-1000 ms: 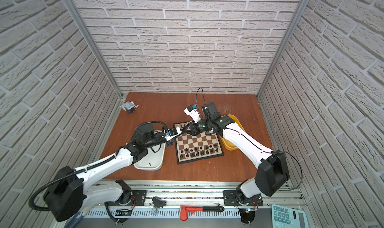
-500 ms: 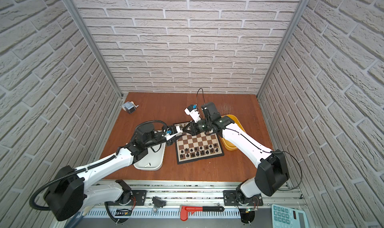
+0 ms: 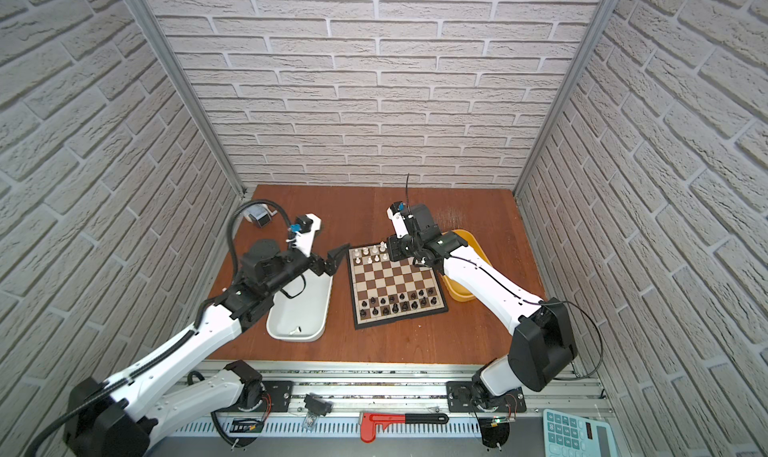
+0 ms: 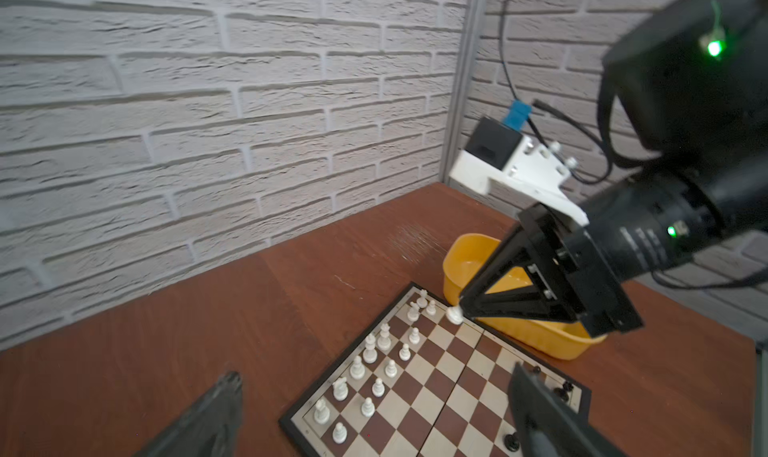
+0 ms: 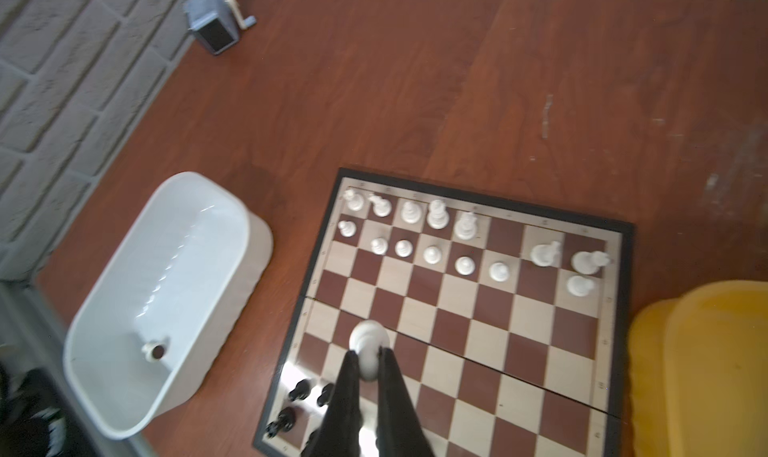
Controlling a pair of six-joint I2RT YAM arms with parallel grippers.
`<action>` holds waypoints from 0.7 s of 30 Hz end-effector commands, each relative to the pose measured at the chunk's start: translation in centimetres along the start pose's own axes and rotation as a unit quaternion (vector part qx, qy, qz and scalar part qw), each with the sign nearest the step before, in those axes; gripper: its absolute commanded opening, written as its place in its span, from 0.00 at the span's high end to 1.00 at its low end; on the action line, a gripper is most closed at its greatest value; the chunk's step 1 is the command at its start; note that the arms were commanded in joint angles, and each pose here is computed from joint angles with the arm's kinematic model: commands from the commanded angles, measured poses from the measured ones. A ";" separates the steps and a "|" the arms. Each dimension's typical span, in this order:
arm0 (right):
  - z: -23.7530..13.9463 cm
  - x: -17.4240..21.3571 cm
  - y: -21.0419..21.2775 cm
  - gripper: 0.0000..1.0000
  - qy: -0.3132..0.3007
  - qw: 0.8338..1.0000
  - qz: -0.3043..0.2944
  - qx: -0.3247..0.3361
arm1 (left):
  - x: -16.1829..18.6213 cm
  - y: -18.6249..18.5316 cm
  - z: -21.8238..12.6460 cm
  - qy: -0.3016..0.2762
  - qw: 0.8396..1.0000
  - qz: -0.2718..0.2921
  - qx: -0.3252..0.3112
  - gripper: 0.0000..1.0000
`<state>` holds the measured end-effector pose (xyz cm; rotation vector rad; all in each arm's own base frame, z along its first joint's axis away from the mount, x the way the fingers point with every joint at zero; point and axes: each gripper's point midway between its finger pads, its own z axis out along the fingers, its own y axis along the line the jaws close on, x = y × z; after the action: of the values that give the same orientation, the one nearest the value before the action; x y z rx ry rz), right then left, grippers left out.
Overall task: Set up the chess pieces on the board
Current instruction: 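Lower the pawn onto a square beside the white pieces and open the right gripper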
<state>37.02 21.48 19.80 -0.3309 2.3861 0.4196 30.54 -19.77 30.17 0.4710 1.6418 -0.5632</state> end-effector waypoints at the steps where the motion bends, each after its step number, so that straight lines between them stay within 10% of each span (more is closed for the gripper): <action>1: 1.8 0.3 -4.2 0.94 0.006 0.993 -0.012 0.113 | 2.5 2.7 -1.2 0.020 0.992 -0.121 -0.035 0.01; 21: 8.1 3.5 -10.3 0.94 0.072 0.984 0.014 0.161 | 4.1 2.7 -1.7 0.029 0.994 -0.098 -0.033 0.02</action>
<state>41.32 14.07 8.34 -0.1721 2.5995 -0.0133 29.76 -16.94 25.17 0.3099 1.8093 -0.6502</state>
